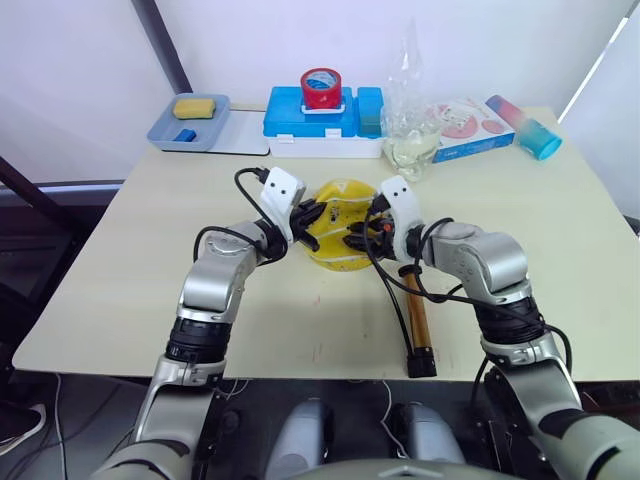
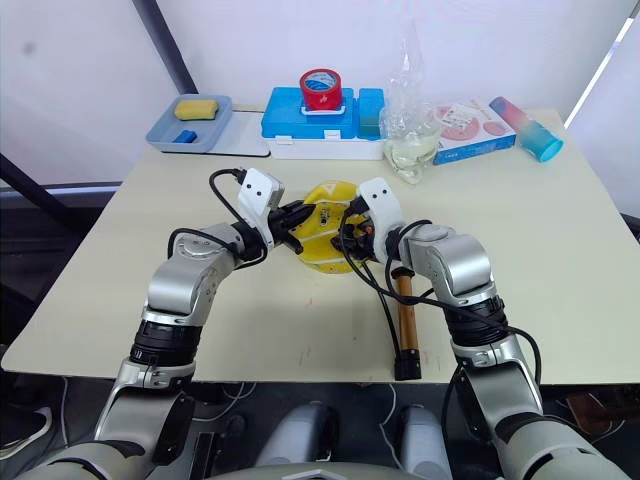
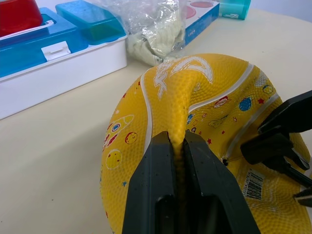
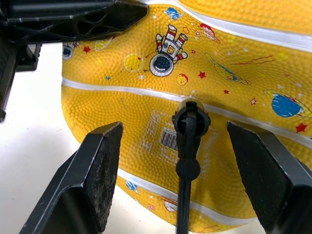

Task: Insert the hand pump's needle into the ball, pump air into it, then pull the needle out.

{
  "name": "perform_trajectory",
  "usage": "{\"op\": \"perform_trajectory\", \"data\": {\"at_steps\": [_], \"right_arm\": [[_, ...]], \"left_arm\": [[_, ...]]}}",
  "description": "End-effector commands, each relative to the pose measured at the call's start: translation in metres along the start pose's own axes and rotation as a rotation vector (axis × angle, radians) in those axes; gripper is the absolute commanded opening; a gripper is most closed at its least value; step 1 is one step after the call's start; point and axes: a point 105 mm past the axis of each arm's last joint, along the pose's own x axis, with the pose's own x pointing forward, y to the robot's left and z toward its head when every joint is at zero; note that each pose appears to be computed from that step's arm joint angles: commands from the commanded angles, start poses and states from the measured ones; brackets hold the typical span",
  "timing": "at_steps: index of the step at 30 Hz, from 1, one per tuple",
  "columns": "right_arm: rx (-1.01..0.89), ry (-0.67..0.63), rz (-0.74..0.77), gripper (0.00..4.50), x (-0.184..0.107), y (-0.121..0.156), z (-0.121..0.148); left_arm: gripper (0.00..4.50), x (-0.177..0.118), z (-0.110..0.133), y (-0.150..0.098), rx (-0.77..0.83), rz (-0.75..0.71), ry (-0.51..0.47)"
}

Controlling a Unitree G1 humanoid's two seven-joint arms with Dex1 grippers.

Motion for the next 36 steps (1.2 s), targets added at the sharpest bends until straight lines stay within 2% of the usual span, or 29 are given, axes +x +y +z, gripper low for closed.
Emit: {"op": "perform_trajectory", "data": {"at_steps": [1,4,6,10,12,13,19,25,31,36], "right_arm": [[0.033,-0.041,-0.014,3.54,-0.003,-0.004,0.01],[0.065,-0.044,-0.016,3.54,-0.003,-0.005,0.01],[0.068,-0.038,-0.022,3.04,-0.002,-0.006,0.009],[0.072,-0.042,-0.03,1.26,-0.001,-0.007,0.01],[0.072,-0.043,-0.03,0.14,-0.001,-0.007,0.009],[0.072,-0.043,-0.029,0.02,-0.001,-0.006,0.009],[0.031,-0.041,-0.03,0.02,-0.001,-0.005,0.013],[-0.11,0.01,-0.067,0.02,-0.001,-0.007,0.02],[-0.32,0.109,-0.092,0.02,0.002,-0.005,0.023],[-0.384,0.17,-0.065,0.02,0.007,0.002,0.019]], "left_arm": [[0.0,0.007,-0.033,-0.016,-0.05,-0.047,0.11],[0.0,0.007,-0.033,-0.016,-0.05,-0.047,0.11],[0.0,0.007,-0.032,-0.016,-0.049,-0.047,0.11],[0.0,0.007,-0.032,-0.016,-0.048,-0.047,0.111],[0.0,0.007,-0.033,-0.015,-0.047,-0.047,0.112],[0.0,0.007,-0.033,-0.015,-0.047,-0.047,0.112],[0.0,0.007,-0.033,-0.016,-0.046,-0.048,0.112],[0.0,0.008,-0.034,-0.019,-0.051,-0.061,0.117],[0.0,0.008,-0.033,-0.021,-0.057,-0.074,0.117],[0.0,0.009,-0.032,-0.022,-0.071,-0.087,0.116]]}}
